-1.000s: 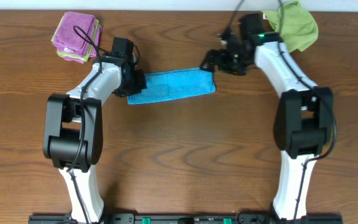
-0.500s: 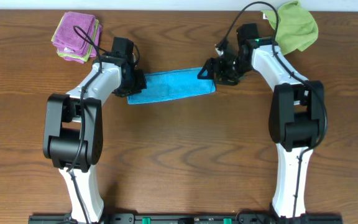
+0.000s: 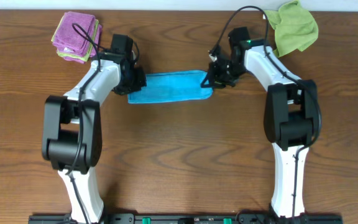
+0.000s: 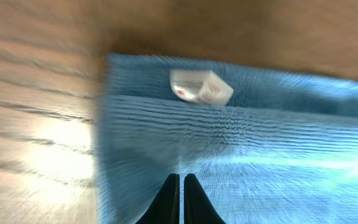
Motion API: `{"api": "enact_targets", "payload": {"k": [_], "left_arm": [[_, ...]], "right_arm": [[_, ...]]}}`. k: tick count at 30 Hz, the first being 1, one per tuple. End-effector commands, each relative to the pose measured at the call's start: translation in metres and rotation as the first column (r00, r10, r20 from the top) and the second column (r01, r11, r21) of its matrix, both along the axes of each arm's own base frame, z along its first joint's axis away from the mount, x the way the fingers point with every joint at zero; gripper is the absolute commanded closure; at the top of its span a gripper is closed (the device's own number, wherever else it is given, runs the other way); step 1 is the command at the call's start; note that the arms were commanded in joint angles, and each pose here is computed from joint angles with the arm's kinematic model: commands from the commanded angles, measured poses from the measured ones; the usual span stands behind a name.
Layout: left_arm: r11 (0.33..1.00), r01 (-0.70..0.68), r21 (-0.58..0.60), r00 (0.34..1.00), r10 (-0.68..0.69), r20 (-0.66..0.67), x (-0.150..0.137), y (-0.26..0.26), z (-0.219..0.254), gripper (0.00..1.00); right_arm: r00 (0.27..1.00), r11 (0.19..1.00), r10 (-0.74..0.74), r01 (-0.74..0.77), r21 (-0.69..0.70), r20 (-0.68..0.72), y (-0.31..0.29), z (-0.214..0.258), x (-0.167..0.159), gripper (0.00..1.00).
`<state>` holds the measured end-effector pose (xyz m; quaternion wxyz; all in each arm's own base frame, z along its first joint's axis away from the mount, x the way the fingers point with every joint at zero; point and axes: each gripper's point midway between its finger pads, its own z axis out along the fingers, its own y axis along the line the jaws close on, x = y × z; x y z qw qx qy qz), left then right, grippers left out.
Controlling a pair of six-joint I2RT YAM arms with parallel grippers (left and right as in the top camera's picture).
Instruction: Fold the cloth
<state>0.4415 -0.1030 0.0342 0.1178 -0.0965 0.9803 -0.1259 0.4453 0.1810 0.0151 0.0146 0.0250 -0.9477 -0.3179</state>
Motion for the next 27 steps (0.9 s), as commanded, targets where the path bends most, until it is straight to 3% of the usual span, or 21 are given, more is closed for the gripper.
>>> {"api": "enact_targets", "payload": {"k": [1, 5, 9, 12, 16, 19, 22, 27], "left_arm": [[1.000, -0.014, -0.021, 0.973, 0.018, 0.230, 0.024, 0.002, 0.098, 0.94], [0.998, -0.063, 0.026, 0.932, 0.049, 0.360, 0.015, 0.018, 0.161, 0.94], [0.997, -0.071, 0.029, 0.920, 0.054, 0.389, 0.000, 0.023, 0.186, 0.94], [0.997, -0.066, 0.028, 0.926, 0.051, 0.373, -0.010, 0.023, 0.190, 0.94], [0.997, -0.065, 0.030, 0.933, 0.050, 0.356, -0.013, 0.023, 0.187, 0.94], [0.997, -0.064, 0.032, 0.936, 0.049, 0.348, -0.015, 0.023, 0.186, 0.94], [0.997, -0.063, 0.036, 0.943, 0.048, 0.329, -0.019, 0.024, 0.183, 0.94], [0.997, -0.062, 0.041, 0.949, 0.047, 0.311, -0.023, 0.024, 0.180, 0.94]], "right_arm": [[0.996, 0.980, -0.064, 0.074, -0.183, 0.063, -0.051, 0.020, 0.020, 0.99], [0.984, 0.842, -0.129, 0.176, -0.510, 0.127, -0.135, 0.066, 0.018, 0.99], [0.959, 0.714, -0.169, 0.277, -0.643, 0.227, -0.173, 0.107, 0.017, 0.99], [0.950, 0.722, -0.148, 0.293, -0.627, 0.274, -0.148, 0.120, 0.020, 0.99], [0.964, 0.761, -0.002, 0.174, -0.625, 0.265, -0.074, 0.101, 0.018, 0.98], [0.961, 0.740, 0.097, 0.105, -0.665, 0.259, -0.036, 0.082, 0.014, 0.98], [0.960, 0.686, 0.171, 0.046, -0.726, 0.223, -0.017, 0.060, 0.006, 0.99], [0.969, 0.669, 0.178, 0.008, -0.743, 0.171, -0.019, 0.043, 0.000, 0.99]]}}
